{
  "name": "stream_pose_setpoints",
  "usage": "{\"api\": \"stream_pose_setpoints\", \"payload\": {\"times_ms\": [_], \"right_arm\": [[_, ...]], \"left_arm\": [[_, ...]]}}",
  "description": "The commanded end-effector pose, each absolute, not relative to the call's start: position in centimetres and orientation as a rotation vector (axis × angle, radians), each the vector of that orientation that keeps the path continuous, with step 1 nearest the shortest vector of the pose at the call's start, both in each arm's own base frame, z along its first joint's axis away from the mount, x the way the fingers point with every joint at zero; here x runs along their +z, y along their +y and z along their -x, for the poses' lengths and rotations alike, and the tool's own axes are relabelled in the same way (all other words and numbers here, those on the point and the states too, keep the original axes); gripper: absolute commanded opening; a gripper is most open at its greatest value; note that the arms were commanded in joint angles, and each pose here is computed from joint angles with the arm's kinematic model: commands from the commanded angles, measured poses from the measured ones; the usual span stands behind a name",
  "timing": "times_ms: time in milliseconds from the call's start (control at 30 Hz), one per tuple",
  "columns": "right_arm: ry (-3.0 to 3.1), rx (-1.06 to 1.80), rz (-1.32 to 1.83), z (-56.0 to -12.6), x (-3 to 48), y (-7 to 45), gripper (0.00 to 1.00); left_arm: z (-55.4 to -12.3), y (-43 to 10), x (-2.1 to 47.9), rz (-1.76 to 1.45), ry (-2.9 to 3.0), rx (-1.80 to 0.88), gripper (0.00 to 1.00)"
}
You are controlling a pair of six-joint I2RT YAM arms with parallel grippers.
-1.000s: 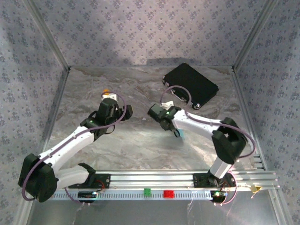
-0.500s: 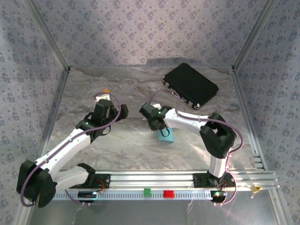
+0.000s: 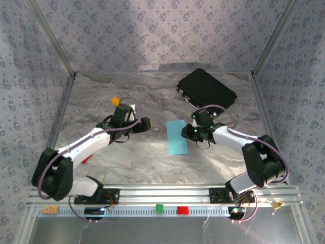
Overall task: Fold a paper plane with a square sheet of paper (pick it up from the middle)
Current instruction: Turn over the paper at the center of the table, then third fold the triangle at the center of the table.
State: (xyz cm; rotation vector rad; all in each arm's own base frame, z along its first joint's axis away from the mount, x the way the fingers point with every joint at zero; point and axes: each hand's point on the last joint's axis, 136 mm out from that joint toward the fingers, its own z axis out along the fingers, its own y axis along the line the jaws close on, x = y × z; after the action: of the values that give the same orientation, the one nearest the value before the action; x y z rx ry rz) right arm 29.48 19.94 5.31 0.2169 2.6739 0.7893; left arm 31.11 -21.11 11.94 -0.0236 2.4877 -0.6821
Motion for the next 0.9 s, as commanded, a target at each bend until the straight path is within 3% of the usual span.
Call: {"api": "stream_pose_setpoints", "payload": {"times_ms": [0, 400, 867], "right_arm": [[2.637, 1.045, -0.252, -29.0, 6.0, 21.4, 0.15], [2.674, 1.105, -0.290, -28.9, 3.6, 21.5, 0.08], [2.727, 1.102, -0.516, -26.6, -0.5, 19.5, 0.07]], "left_arm": [[-31.1, -24.6, 12.5, -0.039, 2.514, -0.856, 0.80], [-29.3, -31.1, 8.2, -0.140, 2.708, -1.044, 0.55], [-28.8, -33.2, 6.0, -0.111, 2.782, -1.177, 0.49]]}}
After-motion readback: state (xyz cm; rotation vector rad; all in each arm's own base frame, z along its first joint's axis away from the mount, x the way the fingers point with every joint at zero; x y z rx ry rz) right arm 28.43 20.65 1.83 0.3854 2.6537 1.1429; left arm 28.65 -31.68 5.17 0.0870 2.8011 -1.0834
